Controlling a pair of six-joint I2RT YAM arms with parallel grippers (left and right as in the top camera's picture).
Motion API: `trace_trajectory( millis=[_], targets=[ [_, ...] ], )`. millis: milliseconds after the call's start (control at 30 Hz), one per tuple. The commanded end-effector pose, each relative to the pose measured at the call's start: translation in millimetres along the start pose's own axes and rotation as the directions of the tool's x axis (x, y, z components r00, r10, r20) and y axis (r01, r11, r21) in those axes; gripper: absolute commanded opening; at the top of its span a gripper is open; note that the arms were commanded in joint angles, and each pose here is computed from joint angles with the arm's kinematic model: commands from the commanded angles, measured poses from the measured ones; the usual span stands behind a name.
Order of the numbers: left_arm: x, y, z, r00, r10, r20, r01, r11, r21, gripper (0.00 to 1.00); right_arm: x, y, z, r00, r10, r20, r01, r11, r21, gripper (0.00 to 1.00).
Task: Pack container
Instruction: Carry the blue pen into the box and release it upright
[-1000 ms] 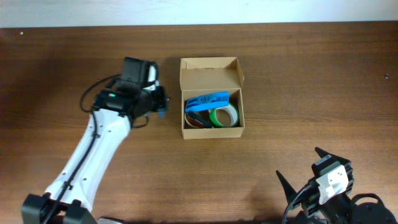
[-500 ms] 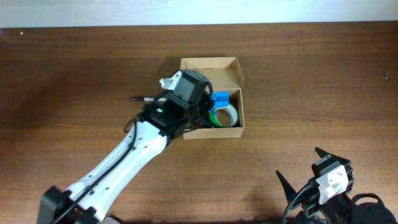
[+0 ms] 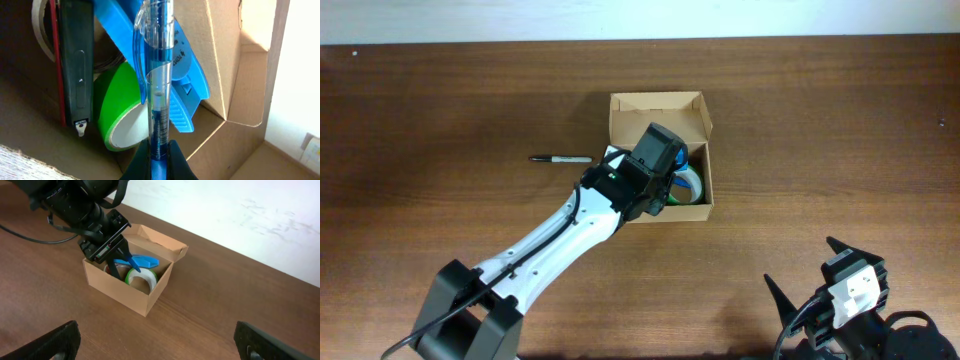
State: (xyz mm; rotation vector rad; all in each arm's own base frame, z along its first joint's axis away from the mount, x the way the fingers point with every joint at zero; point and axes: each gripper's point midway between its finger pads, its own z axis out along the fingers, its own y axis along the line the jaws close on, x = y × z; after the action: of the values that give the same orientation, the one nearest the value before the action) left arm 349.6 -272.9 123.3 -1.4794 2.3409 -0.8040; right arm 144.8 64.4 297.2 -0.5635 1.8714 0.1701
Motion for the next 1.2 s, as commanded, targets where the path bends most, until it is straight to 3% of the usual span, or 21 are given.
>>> trace_trajectory(
  millis=[0, 400, 467, 533, 1167],
  targets=[
    [-4, 3, 4, 0.999, -0.041, 0.029, 0.042, 0.999, -0.011, 0.02, 0, -3, 0, 1.000, 0.018, 0.003, -0.019, 1.000, 0.016, 0.99],
    [-8, 22, 3, 0.996, -0.067, 0.051, 0.071, 0.994, -0.083, 0.02, 0, -3, 0, 1.000, 0.018, 0.003, -0.019, 1.000, 0.016, 0.99],
    [-8, 21, 3, 0.996, -0.068, 0.049, 0.071, 0.994, -0.080, 0.08, 0, -3, 0, 1.000, 0.018, 0.003, -0.019, 1.000, 0.016, 0.99],
    [-7, 19, 3, 0.997, -0.068, 0.045, 0.071, 0.995, -0.074, 0.24, 0, -3, 0, 1.000, 0.019, 0.003, -0.019, 1.000, 0.016, 0.99],
    [-1, 23, 2, 0.998, -0.060, 0.028, 0.062, 0.994, -0.090, 0.24, 0, -3, 0, 1.000, 0.018, 0.003, -0.019, 1.000, 0.016, 0.99]
  ],
)
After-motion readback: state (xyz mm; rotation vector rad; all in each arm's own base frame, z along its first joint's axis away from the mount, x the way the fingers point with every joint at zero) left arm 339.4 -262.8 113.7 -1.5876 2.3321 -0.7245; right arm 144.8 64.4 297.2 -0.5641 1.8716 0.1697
